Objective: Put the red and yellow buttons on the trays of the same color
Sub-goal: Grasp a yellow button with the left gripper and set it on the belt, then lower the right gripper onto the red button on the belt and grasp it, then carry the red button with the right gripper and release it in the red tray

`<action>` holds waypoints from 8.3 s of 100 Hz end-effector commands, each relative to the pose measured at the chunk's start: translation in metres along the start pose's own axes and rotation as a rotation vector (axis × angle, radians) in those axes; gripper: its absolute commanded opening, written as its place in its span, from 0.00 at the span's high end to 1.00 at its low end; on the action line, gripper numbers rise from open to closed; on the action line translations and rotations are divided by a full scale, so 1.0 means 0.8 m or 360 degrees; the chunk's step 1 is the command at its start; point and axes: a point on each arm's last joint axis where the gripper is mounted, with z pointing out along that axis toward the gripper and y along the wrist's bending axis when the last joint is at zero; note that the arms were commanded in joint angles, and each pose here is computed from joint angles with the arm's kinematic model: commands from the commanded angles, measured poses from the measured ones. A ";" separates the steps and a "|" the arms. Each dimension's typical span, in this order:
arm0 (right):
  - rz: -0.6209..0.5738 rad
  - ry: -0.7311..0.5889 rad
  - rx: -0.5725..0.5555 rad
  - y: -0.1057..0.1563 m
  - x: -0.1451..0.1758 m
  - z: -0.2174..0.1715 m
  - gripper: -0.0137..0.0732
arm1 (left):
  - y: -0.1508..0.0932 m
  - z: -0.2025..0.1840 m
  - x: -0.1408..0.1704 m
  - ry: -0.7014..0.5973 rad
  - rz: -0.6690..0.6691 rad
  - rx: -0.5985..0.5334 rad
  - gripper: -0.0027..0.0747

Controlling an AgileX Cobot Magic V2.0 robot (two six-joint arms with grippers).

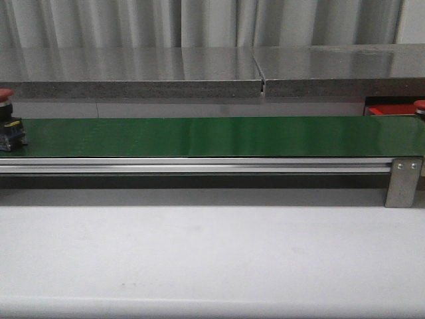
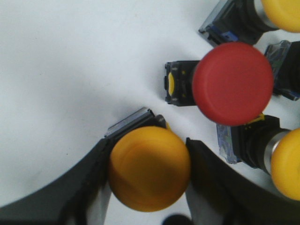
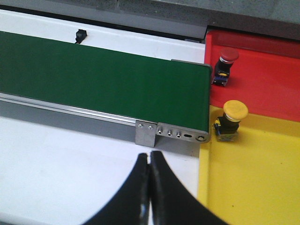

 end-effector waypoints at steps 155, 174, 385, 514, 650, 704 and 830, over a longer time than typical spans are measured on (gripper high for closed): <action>0.0001 -0.0145 0.0022 -0.001 -0.017 -0.005 0.98 | -0.159 -0.125 0.057 -0.0283 0.0403 0.0304 0.72; 0.0001 -0.0145 0.0022 -0.001 -0.017 -0.005 0.98 | -0.163 -0.118 0.059 -0.0243 0.0387 0.0338 0.71; 0.0064 -0.0185 -0.0001 0.000 -0.021 -0.003 0.98 | -0.150 -0.321 0.358 -0.1109 0.1147 0.0788 0.99; -0.0447 0.0602 -0.0724 0.131 -0.153 0.219 0.16 | -0.113 -0.329 0.399 -0.1224 0.1151 0.0832 0.99; -0.0532 0.0396 -0.0872 0.245 -0.136 0.359 0.72 | -0.113 -0.329 0.399 -0.1224 0.1151 0.0832 0.99; -0.0236 0.0242 -0.0658 0.157 -0.174 0.294 0.77 | -0.113 -0.329 0.399 -0.1224 0.1151 0.0832 0.99; 0.0324 0.0278 0.0300 -0.166 -0.137 0.314 0.77 | -0.113 -0.329 0.399 -0.1224 0.1151 0.0832 0.99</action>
